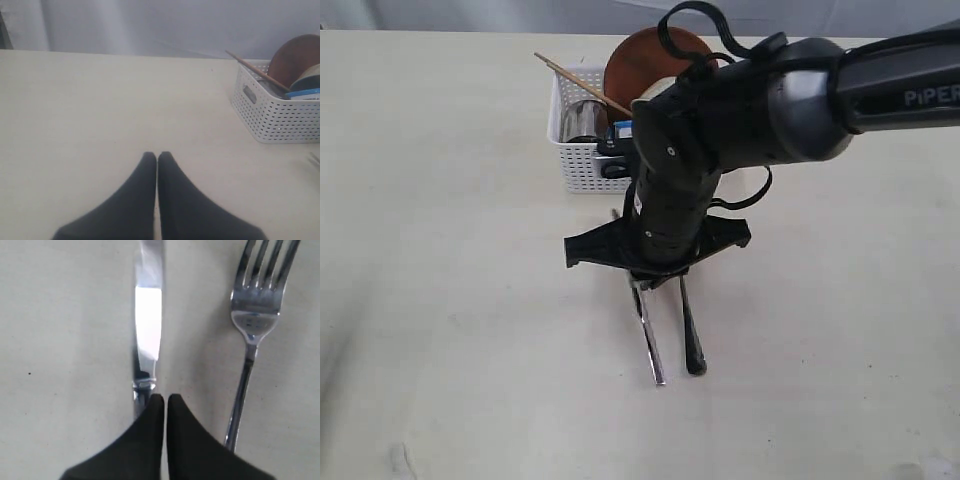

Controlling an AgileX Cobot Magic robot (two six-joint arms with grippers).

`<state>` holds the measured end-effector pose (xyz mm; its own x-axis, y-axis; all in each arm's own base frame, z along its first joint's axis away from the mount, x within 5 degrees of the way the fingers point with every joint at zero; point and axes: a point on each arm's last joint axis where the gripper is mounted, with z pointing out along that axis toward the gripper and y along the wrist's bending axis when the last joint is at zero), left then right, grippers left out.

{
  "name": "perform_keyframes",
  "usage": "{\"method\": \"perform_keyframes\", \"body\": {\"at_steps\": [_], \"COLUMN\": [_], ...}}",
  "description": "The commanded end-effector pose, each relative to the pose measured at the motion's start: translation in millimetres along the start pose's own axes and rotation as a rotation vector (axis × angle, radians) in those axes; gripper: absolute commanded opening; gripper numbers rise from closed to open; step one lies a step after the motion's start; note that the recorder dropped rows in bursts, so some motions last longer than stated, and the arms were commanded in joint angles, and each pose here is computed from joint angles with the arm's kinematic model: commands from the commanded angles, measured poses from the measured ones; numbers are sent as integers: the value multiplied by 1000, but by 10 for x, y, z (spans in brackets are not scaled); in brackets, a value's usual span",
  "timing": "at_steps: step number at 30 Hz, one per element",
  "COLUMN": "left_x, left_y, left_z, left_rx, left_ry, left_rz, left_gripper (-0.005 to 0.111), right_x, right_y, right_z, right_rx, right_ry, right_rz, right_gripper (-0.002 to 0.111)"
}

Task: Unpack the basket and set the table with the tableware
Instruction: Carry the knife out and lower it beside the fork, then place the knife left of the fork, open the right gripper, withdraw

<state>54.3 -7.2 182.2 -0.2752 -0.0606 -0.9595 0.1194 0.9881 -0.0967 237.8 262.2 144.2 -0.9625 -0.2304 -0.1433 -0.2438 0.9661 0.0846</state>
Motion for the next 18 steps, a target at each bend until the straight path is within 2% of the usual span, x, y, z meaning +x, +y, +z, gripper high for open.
{"method": "perform_keyframes", "body": {"at_steps": [1, 9, 11, 15, 16, 18], "left_x": [-3, -3, -3, -3, -3, -3], "left_y": [-3, -3, -3, -3, -3, -3], "left_z": [4, 4, 4, 4, 4, 4], "left_rx": [4, 4, 4, 4, 4, 4], "left_ry": [-5, -5, -5, -5, -5, -5], "left_rz": [-5, -5, -5, -5, -5, -5], "left_gripper": [1, 1, 1, 1, 1, 1], "right_x": [-21, -72, -119, -104, -77, -26], "right_y": [-7, 43, 102, 282, 303, 302], "right_z": [2, -107, -211, -359, -348, -288], "right_rx": [-7, -33, -59, -100, -75, -25], "right_ry": [-2, -13, -19, -6, 7, 41], "right_rz": [18, -23, -72, -180, -210, -251], "right_gripper": [0, 2, 12, 47, 51, 48]}}
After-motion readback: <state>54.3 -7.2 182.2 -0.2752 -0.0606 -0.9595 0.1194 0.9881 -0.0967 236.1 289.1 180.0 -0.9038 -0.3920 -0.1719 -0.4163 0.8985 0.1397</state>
